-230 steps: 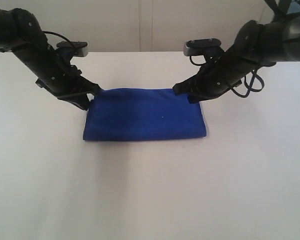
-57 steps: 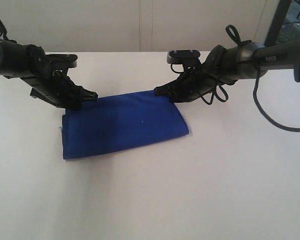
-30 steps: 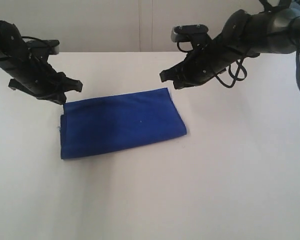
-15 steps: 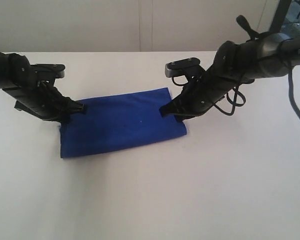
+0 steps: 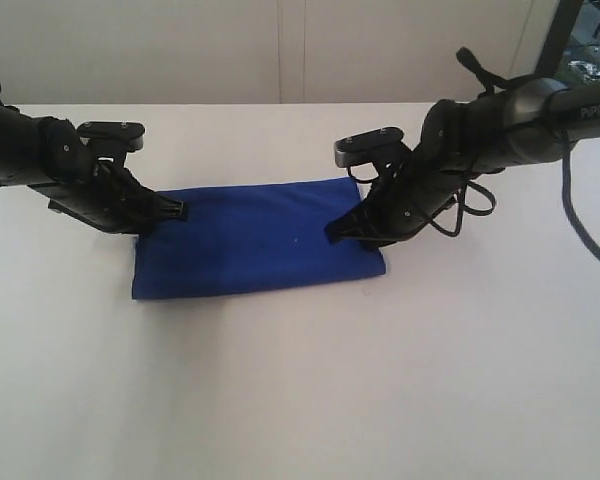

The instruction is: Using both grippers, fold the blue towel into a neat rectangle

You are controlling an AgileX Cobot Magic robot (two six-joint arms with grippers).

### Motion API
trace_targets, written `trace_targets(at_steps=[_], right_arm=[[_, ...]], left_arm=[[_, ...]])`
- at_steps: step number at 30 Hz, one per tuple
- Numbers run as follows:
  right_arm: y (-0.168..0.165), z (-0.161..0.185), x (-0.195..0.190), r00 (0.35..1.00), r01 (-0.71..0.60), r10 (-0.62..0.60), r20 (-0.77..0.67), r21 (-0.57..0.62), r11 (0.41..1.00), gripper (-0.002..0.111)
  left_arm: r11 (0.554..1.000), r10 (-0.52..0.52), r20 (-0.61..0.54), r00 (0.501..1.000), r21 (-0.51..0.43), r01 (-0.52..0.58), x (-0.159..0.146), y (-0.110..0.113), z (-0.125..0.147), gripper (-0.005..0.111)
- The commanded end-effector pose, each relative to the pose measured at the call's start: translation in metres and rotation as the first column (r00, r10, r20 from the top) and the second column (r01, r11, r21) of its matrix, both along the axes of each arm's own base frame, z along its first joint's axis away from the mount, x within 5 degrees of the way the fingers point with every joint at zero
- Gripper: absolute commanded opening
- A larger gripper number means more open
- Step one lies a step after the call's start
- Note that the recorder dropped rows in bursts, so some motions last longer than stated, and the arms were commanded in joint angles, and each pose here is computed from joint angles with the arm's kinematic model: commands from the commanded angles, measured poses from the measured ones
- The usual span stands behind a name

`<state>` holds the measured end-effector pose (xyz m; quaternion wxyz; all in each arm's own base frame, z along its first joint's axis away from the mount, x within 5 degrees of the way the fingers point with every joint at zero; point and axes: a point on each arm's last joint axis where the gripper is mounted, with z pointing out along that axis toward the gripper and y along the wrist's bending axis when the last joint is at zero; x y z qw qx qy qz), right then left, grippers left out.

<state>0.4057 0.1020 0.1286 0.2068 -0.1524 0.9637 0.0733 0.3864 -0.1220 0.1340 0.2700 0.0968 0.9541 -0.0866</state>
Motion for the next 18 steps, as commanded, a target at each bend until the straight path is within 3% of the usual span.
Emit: trace_targets(at_steps=[1,9,13,18], right_arm=[[-0.009,-0.007,-0.005,0.997,0.019,-0.025,-0.069,-0.088,0.996,0.0],[-0.011,-0.008,-0.014,0.984,0.038,-0.056,-0.167,-0.108,0.993,0.0],[-0.011,-0.005,-0.014,0.986,0.04,-0.056,-0.155,-0.105,0.994,0.0],[-0.01,0.012,-0.009,0.996,0.057,-0.061,-0.059,-0.075,0.996,0.0]], left_arm=[[0.999,-0.023,-0.143,0.989,0.022,0.026,-0.013,-0.002,-0.02,0.0],[0.998,-0.048,-0.132,0.99,0.037,0.053,-0.016,-0.001,-0.006,0.0],[0.998,-0.049,-0.104,0.993,0.03,0.052,-0.016,-0.001,0.004,0.0],[0.999,-0.047,-0.008,0.999,0.008,0.047,-0.016,0.0,0.036,0.0]])
